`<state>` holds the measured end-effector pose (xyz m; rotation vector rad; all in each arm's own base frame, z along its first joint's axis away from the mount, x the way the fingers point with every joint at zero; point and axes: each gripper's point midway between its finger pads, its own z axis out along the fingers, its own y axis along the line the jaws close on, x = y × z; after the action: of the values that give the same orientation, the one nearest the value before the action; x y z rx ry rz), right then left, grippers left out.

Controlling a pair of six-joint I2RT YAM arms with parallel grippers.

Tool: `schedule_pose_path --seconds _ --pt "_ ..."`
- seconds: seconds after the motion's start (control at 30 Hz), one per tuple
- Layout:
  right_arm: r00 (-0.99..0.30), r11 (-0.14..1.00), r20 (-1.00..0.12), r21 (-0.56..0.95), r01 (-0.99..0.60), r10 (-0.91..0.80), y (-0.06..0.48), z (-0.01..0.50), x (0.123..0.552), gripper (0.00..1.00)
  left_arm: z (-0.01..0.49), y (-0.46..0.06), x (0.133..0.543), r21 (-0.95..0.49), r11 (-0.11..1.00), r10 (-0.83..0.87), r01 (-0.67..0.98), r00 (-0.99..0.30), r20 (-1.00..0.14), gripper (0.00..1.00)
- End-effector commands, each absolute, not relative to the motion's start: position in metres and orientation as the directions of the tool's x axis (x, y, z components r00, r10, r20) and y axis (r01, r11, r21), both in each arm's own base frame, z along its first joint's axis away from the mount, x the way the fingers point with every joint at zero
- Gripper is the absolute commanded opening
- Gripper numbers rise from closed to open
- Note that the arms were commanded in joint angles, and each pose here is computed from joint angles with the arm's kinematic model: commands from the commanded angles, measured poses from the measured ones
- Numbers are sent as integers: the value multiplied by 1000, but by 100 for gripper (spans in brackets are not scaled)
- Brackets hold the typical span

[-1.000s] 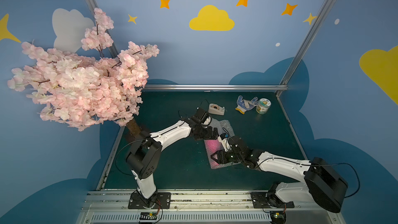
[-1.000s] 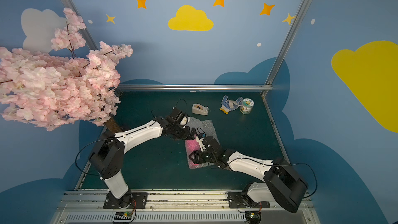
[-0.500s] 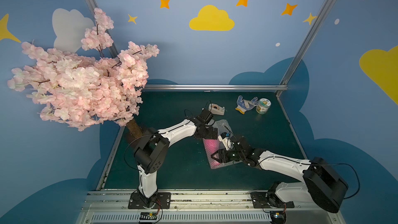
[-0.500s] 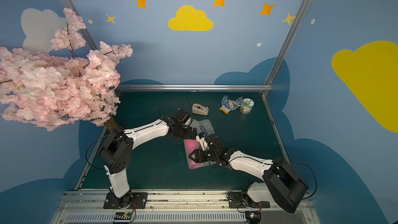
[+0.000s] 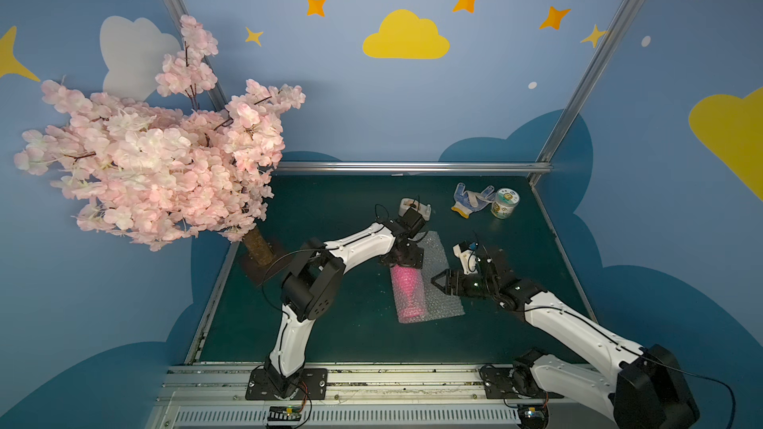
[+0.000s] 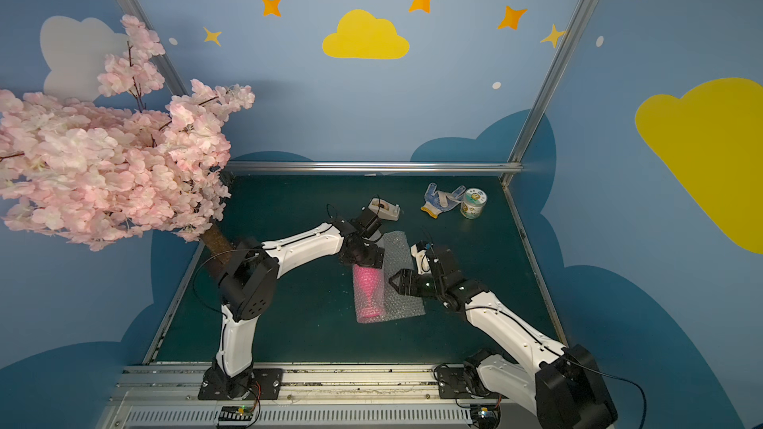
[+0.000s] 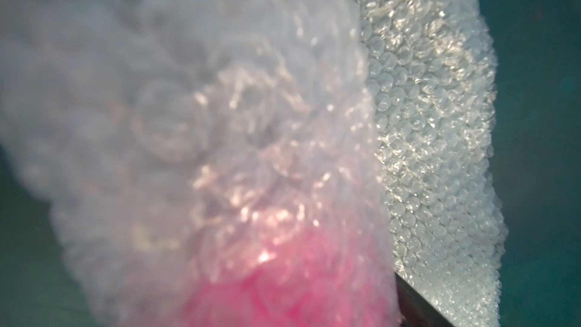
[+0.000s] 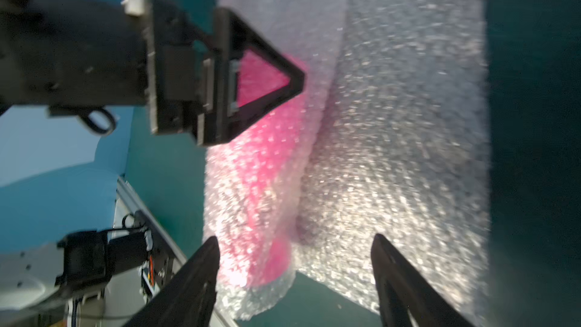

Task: Wrap wine glasses in bubble wrap
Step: Wrap the wine glass in bubble wrap.

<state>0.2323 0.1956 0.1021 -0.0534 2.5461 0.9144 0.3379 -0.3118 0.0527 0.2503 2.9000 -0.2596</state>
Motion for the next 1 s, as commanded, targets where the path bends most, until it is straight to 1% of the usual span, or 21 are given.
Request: schedule_pose_path --seconds 0.0,0.13,0.23,0.3,0.33,0.37,0.47,0.57,0.63,0.73,0.97 --pt "-920 855 -333 518 3 205 158 81 241 72 43 -293 326 -41 984 167 176 -973 -156 94" --pt "-923 848 -276 521 91 269 141 65 254 71 44 -292 327 -27 986 158 164 -975 -154 94" --pt "-933 830 -239 550 99 269 145 60 265 69 46 -291 327 -16 987 158 162 -976 -148 93" --pt "-958 827 -202 559 60 206 153 53 269 66 48 -289 328 0 988 156 157 -977 -147 93" --pt "-964 823 -208 567 17 163 159 57 277 64 48 -289 328 5 988 156 157 -977 -145 93" --pt "-974 815 -190 579 -11 122 166 54 278 61 48 -288 329 7 988 155 156 -977 -145 93" --pt "-982 799 -159 601 -17 99 175 43 283 55 49 -288 330 5 988 156 157 -977 -147 93" --pt "-986 787 -136 617 -10 94 181 36 283 53 49 -289 331 -3 987 157 159 -976 -149 93" --pt "-989 789 -115 614 1 91 183 30 281 53 49 -289 332 -9 987 157 160 -977 -147 93" --pt "-992 783 -86 622 20 94 185 18 275 55 49 -289 333 -15 987 157 161 -976 -149 93" --pt "-997 728 -24 684 36 71 201 -5 261 55 49 -286 335 -24 986 158 163 -976 -148 93"
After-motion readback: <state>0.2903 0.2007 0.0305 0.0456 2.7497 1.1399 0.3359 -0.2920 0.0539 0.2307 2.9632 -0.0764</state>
